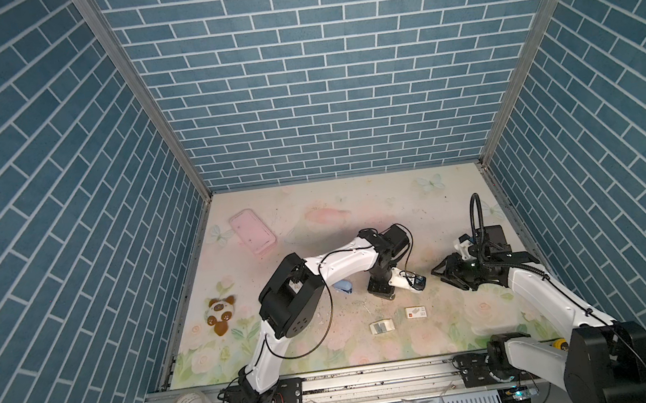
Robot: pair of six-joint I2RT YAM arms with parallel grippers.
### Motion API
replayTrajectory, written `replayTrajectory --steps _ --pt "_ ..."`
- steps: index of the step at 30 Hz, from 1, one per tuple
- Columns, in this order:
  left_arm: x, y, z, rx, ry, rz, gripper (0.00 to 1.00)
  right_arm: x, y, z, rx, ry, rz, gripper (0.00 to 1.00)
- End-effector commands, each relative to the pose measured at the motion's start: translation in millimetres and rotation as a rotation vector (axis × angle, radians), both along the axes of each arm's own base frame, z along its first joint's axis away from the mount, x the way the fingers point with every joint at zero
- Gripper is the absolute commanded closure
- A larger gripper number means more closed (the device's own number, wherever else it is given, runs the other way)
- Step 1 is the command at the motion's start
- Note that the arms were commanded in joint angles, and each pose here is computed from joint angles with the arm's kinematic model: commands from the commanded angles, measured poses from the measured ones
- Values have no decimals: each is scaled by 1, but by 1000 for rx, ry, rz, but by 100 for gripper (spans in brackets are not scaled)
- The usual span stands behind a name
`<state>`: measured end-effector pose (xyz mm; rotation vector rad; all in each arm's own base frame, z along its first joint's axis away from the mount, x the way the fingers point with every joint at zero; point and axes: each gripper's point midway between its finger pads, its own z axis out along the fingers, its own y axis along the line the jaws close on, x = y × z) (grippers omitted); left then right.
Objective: Load the staples into the stapler
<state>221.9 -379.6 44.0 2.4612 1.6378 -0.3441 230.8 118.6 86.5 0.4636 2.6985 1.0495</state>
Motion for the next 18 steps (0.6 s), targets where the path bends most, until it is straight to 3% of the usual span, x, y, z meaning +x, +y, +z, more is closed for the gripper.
replayTrajectory --steps 1,5,10,18 --pt "9 -10 34 -72 -39 44 85 1 12 8 69 -20 78 58" --pt "19 -18 58 -134 -36 104 85 5 20 12 121 10 104 59" --pt "28 -24 80 -189 -20 163 87 12 39 29 274 7 159 60" --pt "29 -31 97 -230 12 204 89 13 46 41 328 -15 190 57"
